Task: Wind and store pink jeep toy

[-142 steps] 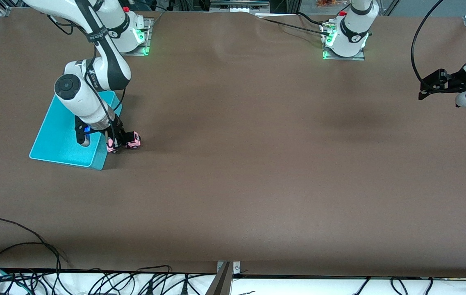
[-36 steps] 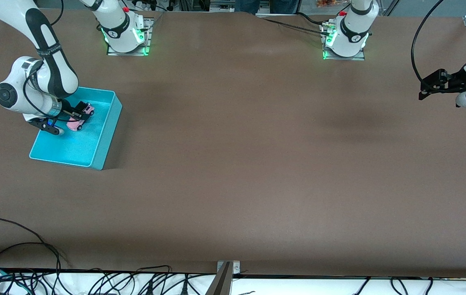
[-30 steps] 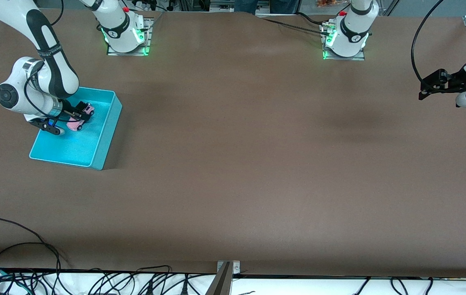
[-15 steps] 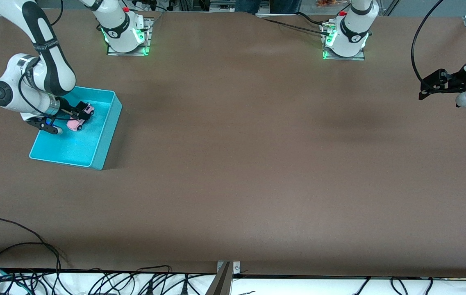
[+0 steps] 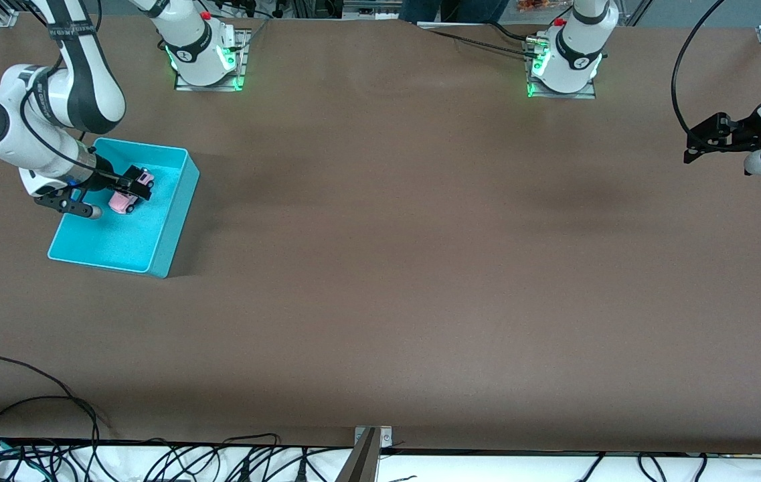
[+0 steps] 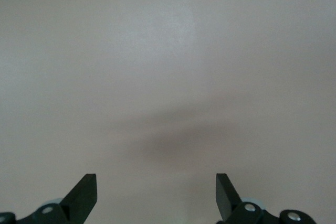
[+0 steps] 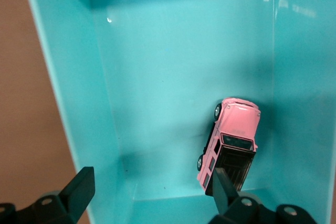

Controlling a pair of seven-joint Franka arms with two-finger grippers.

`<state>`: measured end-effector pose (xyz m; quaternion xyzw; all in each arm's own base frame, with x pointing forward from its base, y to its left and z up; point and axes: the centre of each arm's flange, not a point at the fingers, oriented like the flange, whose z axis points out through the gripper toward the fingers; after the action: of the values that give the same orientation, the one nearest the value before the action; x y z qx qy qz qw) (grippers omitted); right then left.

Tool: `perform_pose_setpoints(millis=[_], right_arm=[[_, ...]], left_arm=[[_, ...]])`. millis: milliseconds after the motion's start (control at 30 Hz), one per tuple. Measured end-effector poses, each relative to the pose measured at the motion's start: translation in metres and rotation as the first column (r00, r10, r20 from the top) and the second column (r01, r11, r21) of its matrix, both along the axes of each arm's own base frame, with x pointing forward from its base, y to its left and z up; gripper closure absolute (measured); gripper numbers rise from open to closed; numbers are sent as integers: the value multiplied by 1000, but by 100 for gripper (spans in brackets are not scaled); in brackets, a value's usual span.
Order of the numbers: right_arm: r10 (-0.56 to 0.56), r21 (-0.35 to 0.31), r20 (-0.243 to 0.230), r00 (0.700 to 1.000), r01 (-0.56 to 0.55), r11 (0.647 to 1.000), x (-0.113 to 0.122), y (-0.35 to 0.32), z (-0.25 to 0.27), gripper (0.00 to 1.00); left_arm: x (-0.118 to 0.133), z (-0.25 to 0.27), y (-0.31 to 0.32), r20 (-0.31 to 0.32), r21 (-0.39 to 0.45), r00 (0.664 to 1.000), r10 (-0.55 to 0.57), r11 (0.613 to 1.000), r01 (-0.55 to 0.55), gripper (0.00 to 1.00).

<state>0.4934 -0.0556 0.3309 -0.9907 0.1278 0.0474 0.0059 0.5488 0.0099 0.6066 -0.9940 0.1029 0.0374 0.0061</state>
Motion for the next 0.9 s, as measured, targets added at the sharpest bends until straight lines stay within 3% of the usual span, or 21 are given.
perform_pose_setpoints(millis=[367,901], right_arm=[[58,5,21,998,-58,998,37,22,98,0],[86,55,-13,996,-85,995,48,45,190,0]], left_arm=[[0,0,0,0,0,1000,0,1000,0,0],[0,0,0,0,0,1000,0,1000,0,0]])
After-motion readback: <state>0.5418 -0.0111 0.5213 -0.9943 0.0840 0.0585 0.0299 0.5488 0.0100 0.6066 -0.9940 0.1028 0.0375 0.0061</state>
